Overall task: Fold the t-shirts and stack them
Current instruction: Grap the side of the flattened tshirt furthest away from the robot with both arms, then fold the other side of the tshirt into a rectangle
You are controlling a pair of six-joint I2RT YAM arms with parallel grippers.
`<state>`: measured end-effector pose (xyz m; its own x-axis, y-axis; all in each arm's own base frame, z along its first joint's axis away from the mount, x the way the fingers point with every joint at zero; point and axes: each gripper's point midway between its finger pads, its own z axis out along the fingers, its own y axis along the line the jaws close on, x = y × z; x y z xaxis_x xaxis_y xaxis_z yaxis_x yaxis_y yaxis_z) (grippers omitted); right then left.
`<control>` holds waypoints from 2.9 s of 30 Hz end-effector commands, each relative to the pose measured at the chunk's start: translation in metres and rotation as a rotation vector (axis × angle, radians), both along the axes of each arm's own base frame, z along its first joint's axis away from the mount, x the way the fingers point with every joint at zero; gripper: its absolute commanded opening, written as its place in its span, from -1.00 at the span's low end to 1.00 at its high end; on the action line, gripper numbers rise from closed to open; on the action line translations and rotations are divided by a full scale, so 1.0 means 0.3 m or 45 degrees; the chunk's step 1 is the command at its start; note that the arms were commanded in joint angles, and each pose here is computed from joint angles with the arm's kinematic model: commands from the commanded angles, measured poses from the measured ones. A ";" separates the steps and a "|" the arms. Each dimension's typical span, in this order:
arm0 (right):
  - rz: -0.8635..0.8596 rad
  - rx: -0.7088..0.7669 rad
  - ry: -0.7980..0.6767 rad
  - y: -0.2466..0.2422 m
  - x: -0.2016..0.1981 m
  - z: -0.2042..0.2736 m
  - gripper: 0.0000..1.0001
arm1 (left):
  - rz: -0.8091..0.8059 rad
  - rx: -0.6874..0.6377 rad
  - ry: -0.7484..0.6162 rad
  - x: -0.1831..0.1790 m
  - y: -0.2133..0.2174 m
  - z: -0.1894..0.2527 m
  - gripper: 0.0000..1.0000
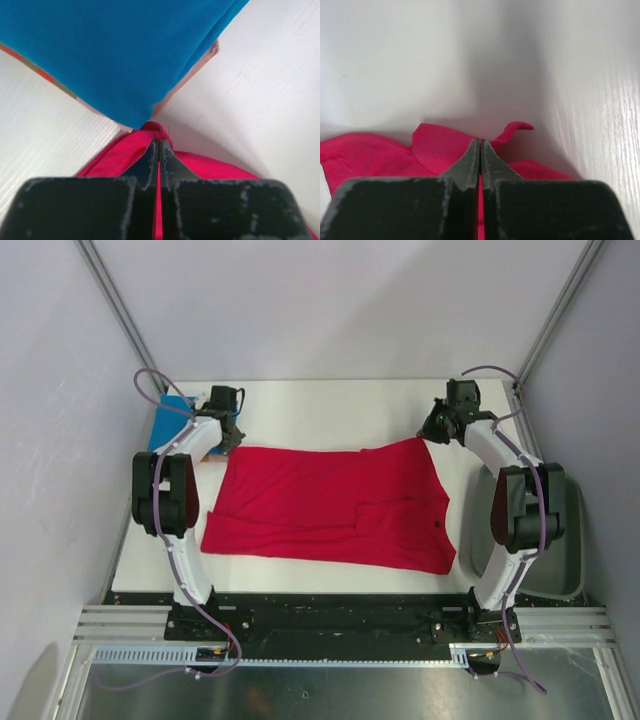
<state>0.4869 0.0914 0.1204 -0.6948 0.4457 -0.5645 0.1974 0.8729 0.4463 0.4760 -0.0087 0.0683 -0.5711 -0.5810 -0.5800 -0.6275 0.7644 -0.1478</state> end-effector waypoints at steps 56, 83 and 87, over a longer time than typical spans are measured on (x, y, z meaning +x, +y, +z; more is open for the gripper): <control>-0.032 -0.031 0.192 0.001 -0.608 -0.082 -1.00 | 0.159 -0.109 -0.028 -0.423 0.124 0.029 -1.00; -0.025 -0.007 0.231 0.002 -0.643 -0.128 -1.00 | 0.179 -0.138 0.000 -0.480 0.128 -0.002 -1.00; -0.022 -0.016 0.246 0.007 -0.659 -0.129 -1.00 | 0.182 -0.139 -0.010 -0.493 0.131 0.006 -1.00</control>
